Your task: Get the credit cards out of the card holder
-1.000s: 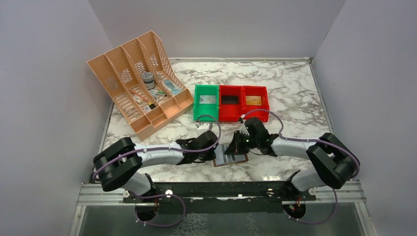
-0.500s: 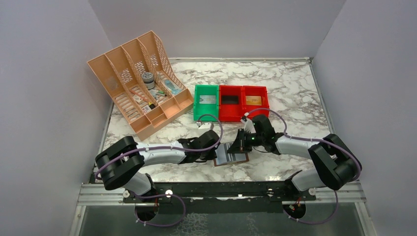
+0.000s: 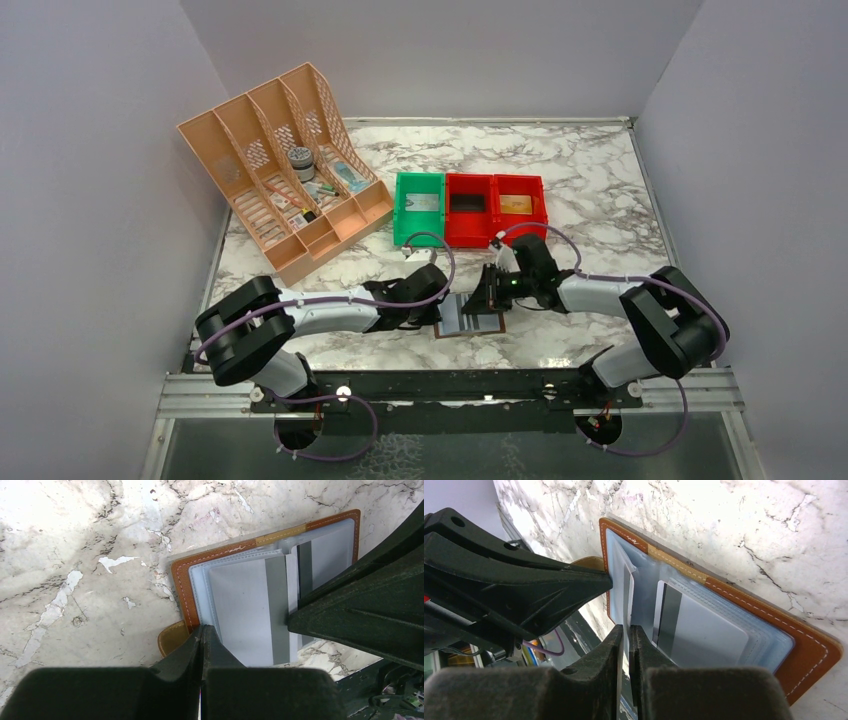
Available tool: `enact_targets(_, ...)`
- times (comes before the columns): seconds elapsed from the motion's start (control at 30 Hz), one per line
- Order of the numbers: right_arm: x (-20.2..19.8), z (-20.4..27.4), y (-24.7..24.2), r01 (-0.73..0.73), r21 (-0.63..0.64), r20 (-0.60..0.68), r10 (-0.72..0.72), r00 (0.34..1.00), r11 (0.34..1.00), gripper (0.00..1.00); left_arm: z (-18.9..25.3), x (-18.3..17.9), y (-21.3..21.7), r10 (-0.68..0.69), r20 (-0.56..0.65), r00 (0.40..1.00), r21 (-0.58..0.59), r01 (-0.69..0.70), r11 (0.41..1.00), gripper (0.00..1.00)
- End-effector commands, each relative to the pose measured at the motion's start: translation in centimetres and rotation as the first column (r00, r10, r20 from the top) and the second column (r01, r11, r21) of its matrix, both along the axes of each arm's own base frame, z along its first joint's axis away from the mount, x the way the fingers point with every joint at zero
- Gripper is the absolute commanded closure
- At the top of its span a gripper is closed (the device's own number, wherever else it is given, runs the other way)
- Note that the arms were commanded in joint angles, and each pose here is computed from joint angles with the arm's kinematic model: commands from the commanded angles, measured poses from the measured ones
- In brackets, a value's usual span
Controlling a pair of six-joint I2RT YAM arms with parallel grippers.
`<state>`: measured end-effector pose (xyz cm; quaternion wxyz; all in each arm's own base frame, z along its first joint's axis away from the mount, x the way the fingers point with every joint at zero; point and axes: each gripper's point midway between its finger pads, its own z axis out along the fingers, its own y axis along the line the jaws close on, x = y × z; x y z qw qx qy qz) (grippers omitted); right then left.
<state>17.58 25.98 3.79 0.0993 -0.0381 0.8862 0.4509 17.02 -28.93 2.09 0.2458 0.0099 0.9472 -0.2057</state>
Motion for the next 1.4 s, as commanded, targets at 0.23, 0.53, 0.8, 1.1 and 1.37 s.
enact_targets(0.23, 0.3, 0.8, -0.8, 0.014, 0.08, 0.002, -0.014, 1.0, 0.997, 0.99, -2.6, -0.8, 3.1, 0.01, -0.024, 1.0, 0.143, -0.006, 0.99, 1.0)
enact_targets(0.53, -0.1, 1.0, -0.8, -0.037, 0.097, 0.007, 0.036, 0.999, 0.995, 0.88, -2.4, -0.7, 2.9, 0.007, -0.021, 1.0, 0.14, -0.004, 0.99, 1.0)
enact_targets(0.8, 0.0, 0.4, -0.7, -0.019, 0.104, -0.021, 0.022, 1.0, 0.994, 0.99, -2.2, -0.7, 2.8, 0.007, -0.018, 1.0, 0.129, -0.005, 0.992, 1.0)
enact_targets(1.1, 0.1, 0.9, -1.4, -0.067, 0.055, 0.038, 0.065, 0.997, 0.996, 0.99, -1.5, -0.5, 2.9, 0.018, 0.001, 1.0, 0.111, -0.018, 0.994, 1.0)
enact_targets(1.37, -0.3, 1.6, -1.0, -0.116, 0.085, 0.023, 0.114, 0.993, 0.99, 0.99, -0.9, -0.4, 2.6, 0.013, 0.015, 1.0, 0.084, -0.014, 0.996, 0.99)
